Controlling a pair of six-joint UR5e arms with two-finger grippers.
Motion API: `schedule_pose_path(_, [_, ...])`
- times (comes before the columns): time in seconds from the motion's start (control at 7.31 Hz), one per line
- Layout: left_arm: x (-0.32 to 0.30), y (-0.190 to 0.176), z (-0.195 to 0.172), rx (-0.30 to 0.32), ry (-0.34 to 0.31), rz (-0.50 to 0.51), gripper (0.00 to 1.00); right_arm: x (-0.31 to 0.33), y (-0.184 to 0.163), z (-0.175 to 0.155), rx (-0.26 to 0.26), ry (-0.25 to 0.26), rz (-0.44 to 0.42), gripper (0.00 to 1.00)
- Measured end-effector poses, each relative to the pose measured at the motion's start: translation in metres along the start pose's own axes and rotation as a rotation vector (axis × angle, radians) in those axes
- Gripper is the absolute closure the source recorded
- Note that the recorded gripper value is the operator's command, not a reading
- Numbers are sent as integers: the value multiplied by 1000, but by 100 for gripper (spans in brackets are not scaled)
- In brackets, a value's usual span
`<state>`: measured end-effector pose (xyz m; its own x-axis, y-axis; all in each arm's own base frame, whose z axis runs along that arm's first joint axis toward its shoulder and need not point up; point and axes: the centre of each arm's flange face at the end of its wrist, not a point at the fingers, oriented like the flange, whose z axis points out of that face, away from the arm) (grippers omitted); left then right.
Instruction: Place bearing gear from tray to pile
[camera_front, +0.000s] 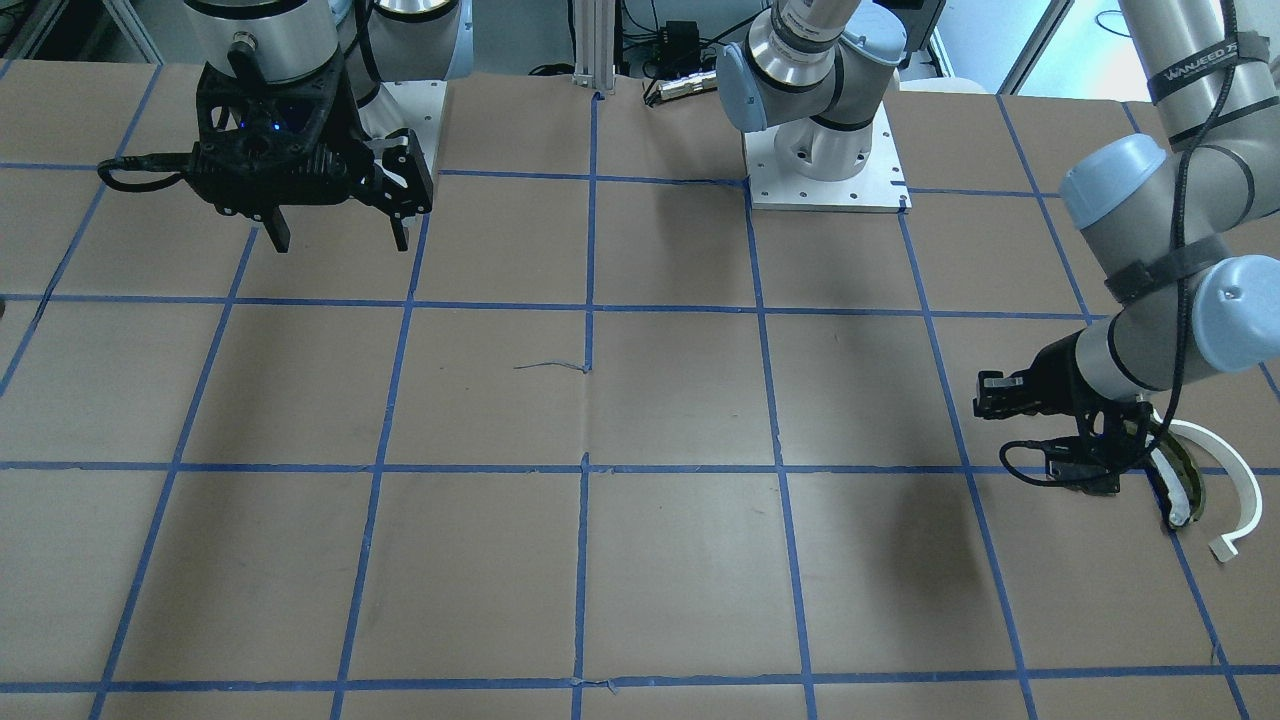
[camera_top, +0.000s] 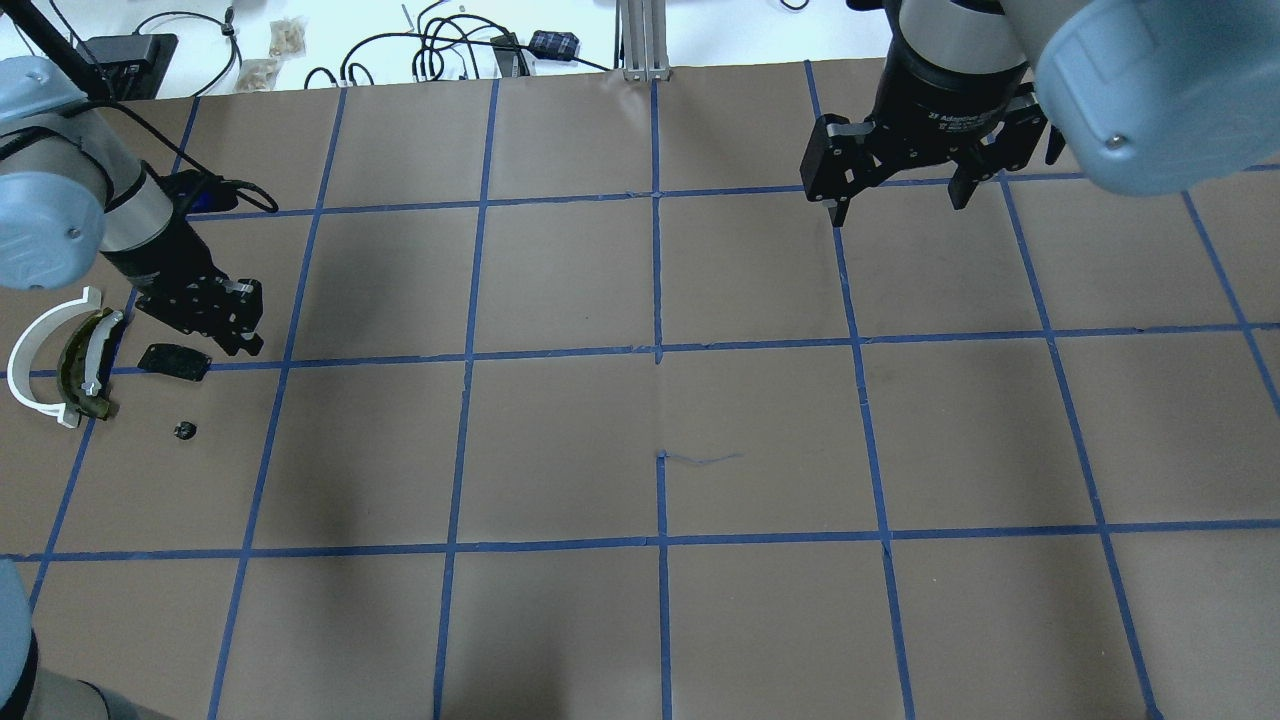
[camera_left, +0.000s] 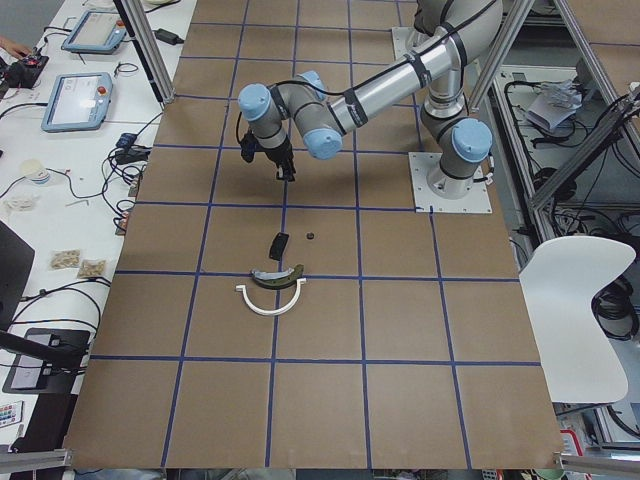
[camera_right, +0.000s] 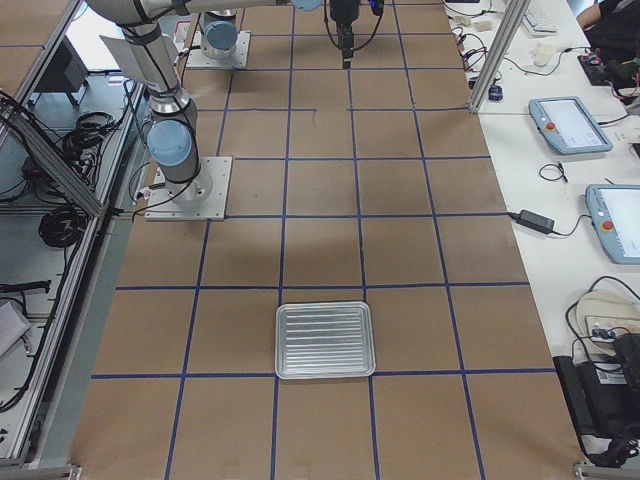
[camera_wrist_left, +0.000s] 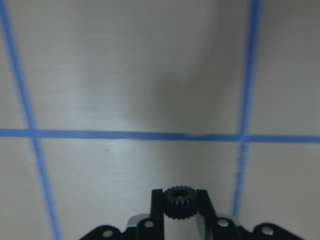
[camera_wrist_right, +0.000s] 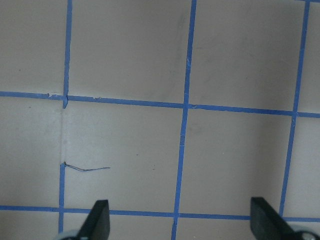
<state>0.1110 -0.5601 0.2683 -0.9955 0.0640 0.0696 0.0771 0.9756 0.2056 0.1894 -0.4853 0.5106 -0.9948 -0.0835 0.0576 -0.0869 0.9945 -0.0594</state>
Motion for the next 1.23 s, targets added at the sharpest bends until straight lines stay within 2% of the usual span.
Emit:
schedule_pose_path(0.27, [-26,10,32,9,-40,-8,100,0,0,0,-2,0,2,0])
schedule_pose_path(0.41, [-37,15,50,35,-61,-26,99,0,0,0,-2,0,1,0])
schedule_pose_path(0.68, [-56,28,73,47,-61,-69,93,0,0,0,-3,0,1,0])
schedule_pose_path(0.82, [-61,32,79,43,-57,-80,66,0,0,0,-3,0,-1,0])
schedule_pose_path(0.96, [-64,36,80,41,-56,-88,52,0,0,0,-2,0,-1,0])
schedule_pose_path(1.23, [-77,45,87,29,-42,-121,41,0,0,0,-1,0,-1,0])
